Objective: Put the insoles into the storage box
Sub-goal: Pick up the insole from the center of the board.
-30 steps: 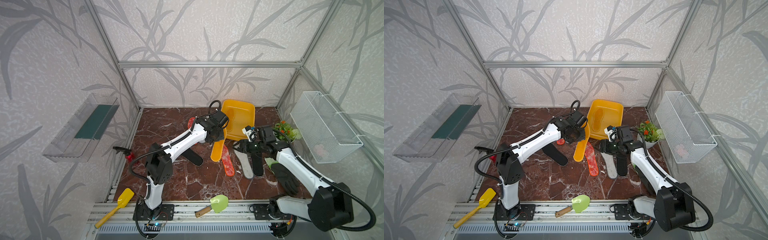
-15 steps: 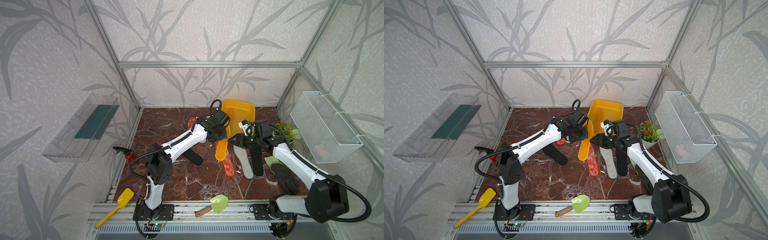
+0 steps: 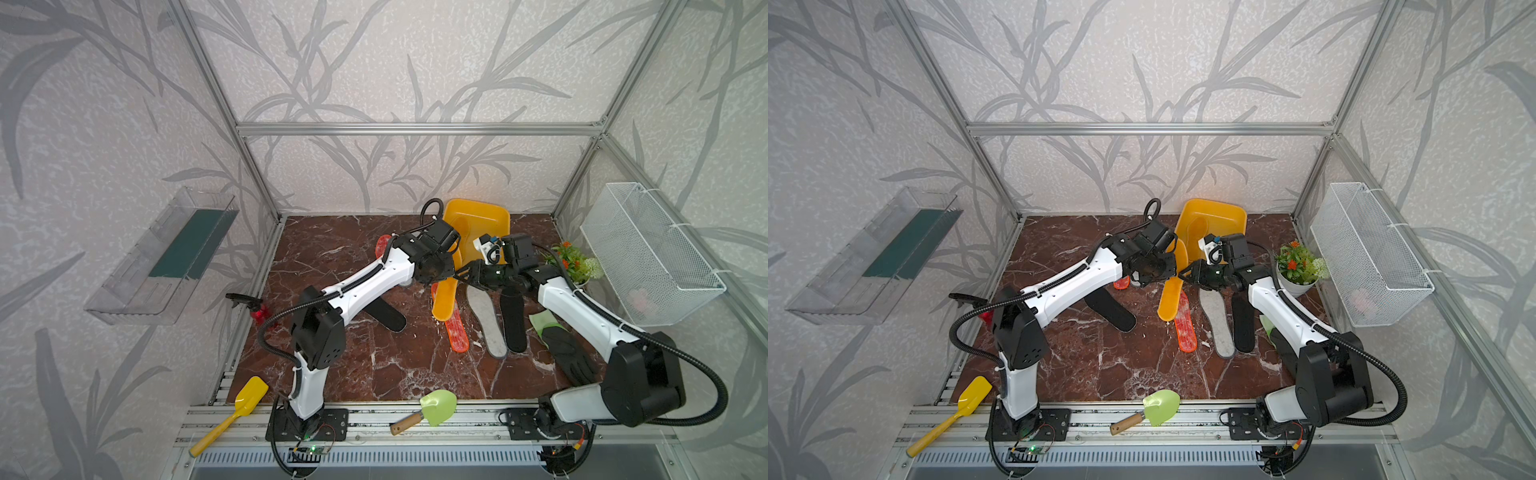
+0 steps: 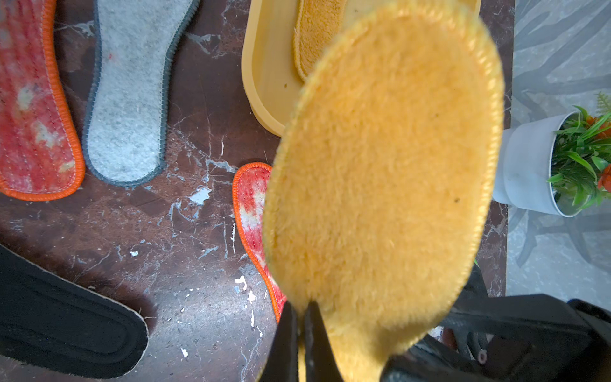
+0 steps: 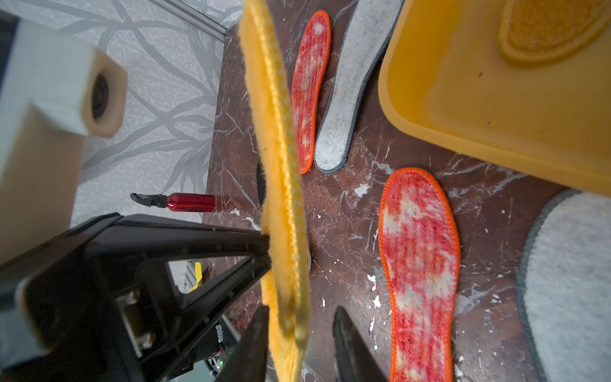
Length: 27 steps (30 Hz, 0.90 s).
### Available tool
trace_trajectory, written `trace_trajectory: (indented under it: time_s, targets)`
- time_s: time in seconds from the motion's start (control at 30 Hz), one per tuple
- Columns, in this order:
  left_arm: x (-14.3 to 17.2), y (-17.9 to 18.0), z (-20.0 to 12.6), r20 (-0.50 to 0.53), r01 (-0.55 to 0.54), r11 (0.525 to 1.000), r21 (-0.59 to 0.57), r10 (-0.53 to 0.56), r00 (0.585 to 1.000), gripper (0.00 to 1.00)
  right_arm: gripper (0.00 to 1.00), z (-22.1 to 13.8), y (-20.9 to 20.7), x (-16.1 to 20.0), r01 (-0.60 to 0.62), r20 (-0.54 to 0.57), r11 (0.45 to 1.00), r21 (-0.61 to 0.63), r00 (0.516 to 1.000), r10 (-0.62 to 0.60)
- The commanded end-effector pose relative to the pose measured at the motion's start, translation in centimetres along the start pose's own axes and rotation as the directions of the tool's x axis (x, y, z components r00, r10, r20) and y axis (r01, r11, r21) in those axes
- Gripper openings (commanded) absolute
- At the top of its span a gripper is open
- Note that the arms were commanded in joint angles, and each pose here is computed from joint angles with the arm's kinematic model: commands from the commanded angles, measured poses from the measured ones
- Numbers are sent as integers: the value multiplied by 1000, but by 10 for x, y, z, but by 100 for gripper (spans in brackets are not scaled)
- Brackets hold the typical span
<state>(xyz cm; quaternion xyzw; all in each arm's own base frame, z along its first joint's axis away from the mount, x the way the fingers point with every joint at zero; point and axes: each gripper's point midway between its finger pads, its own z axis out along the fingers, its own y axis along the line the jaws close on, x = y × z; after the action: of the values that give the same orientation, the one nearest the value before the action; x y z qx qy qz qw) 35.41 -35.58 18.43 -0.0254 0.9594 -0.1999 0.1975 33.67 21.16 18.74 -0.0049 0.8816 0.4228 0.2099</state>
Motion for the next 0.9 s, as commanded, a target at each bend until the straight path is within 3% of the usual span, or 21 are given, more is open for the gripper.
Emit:
trace_trajectory:
  time_s: [0.0, 0.37, 0.5, 0.63, 0.77, 0.87]
  targets:
    - [4, 1, 8, -13, 7, 1000, -15, -7, 1000, 0, 28, 3, 6, -9, 24, 14, 1000, -10, 1000, -24]
    - [4, 1, 9, -19, 3, 1000, -24, -3, 1000, 0, 15, 11, 8, -14, 14, 20, 999, -41, 1000, -13]
    - [4, 0, 10, -26, 2, 1000, -22, -3, 1000, 0, 0, 12, 9, -16, 16, 34, 999, -48, 999, -14]
    - [3, 0, 9, -24, -1, 1000, -24, 0, 1000, 0, 0, 11, 8, -19, 19, 58, 999, -43, 998, -17]
    - [3, 2, 5, -12, 0, 1000, -27, 0, 1000, 10, 0, 6, 6, -20, 35, 86, 999, -21, 996, -33]
    - [1, 6, 2, 0, 6, 999, -34, -6, 1000, 31, 0, 3, 6, -21, 47, 101, 999, -9, 994, -46]
